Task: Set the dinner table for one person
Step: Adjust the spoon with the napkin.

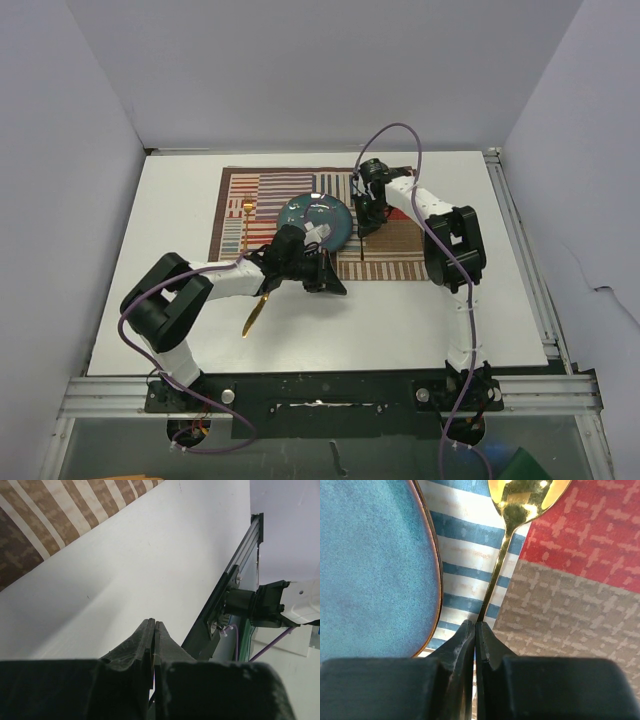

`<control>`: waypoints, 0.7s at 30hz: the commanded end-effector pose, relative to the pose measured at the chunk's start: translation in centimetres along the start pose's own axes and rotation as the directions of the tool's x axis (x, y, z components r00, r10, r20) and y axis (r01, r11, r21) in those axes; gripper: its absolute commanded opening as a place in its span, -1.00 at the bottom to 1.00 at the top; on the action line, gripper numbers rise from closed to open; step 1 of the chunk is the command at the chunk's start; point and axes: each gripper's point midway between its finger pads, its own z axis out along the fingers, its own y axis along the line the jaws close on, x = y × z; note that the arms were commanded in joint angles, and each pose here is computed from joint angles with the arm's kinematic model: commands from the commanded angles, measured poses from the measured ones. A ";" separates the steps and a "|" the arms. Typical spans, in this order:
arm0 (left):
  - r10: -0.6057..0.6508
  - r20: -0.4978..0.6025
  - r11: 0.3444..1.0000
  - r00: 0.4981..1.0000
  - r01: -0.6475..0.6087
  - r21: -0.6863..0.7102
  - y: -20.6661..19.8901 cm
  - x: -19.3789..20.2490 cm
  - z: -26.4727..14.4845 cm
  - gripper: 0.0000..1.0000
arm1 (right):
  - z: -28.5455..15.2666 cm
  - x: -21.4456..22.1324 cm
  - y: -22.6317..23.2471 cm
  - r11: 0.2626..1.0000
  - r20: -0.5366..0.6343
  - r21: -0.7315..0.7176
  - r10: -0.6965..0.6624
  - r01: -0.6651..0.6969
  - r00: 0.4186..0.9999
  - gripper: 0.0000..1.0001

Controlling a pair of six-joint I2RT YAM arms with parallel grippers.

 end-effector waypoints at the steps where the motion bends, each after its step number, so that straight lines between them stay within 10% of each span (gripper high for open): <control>1: 0.049 0.058 0.997 0.997 -0.052 0.055 -2.3 -1.9 -0.2 -1.00 | -0.4 0.3 0.4 1.000 0.012 0.000 0.005 -0.005 1.000 -1.00; 10: 0.077 0.073 0.997 0.994 -0.078 0.012 -2.2 -2.3 -0.7 -1.00 | -3.1 -0.1 0.6 0.998 0.089 0.053 -0.034 0.030 0.995 0.06; 21: 0.304 0.257 0.869 0.917 -0.156 -0.470 0.7 -9.8 -10.0 -0.74 | -9.8 3.3 3.2 0.991 0.214 0.117 -0.094 0.070 0.972 0.17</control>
